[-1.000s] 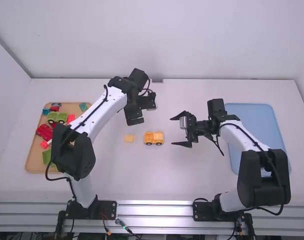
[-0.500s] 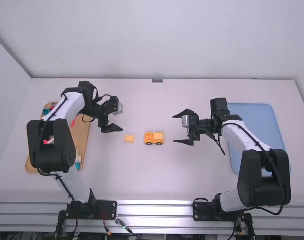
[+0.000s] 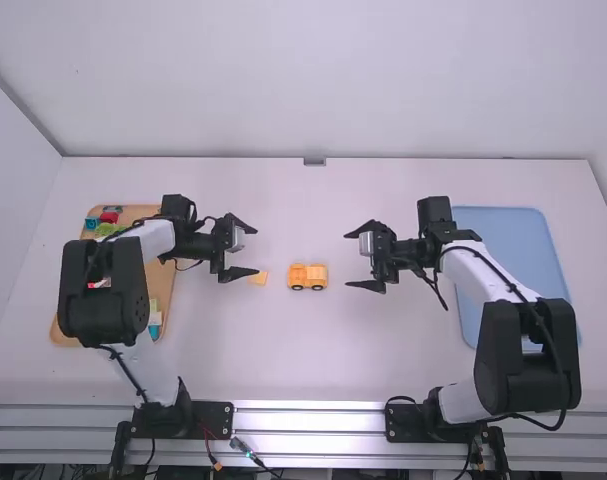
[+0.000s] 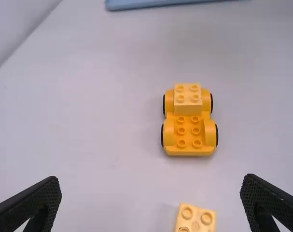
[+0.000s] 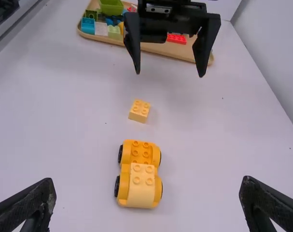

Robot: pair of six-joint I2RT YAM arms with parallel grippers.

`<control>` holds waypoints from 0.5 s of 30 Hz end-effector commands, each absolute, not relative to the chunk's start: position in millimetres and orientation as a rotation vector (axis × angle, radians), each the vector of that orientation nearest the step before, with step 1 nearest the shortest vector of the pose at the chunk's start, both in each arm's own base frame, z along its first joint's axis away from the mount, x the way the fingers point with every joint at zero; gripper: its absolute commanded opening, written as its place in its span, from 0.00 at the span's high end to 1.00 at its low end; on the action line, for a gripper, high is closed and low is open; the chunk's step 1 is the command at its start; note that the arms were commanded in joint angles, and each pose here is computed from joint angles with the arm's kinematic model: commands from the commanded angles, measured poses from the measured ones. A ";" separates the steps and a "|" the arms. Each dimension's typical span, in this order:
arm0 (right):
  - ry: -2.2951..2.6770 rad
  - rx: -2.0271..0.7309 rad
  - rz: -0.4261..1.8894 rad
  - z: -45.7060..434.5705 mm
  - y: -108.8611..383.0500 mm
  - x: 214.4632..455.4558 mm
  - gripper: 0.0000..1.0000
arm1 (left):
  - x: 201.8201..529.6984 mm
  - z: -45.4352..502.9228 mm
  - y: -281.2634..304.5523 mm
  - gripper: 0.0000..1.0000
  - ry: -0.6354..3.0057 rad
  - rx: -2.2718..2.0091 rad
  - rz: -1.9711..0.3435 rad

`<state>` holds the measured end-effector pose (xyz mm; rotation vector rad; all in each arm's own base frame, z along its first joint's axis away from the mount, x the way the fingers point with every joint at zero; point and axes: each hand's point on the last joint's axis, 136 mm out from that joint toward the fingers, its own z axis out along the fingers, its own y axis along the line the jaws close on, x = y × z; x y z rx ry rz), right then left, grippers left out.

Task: Assemble lego blocks to make yellow taxi

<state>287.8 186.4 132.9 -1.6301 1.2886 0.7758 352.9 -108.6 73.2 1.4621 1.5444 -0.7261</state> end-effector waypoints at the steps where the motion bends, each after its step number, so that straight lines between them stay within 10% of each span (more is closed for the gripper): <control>1: 1.305 -1.679 0.751 129.1 193.1 286.7 0.01 | 341.5 63.6 -106.0 0.01 1.617 1.491 -0.728; 15: 1.297 -1.770 0.830 107.5 218.5 268.3 0.01 | 331.0 13.3 -95.5 0.08 1.600 1.638 -0.724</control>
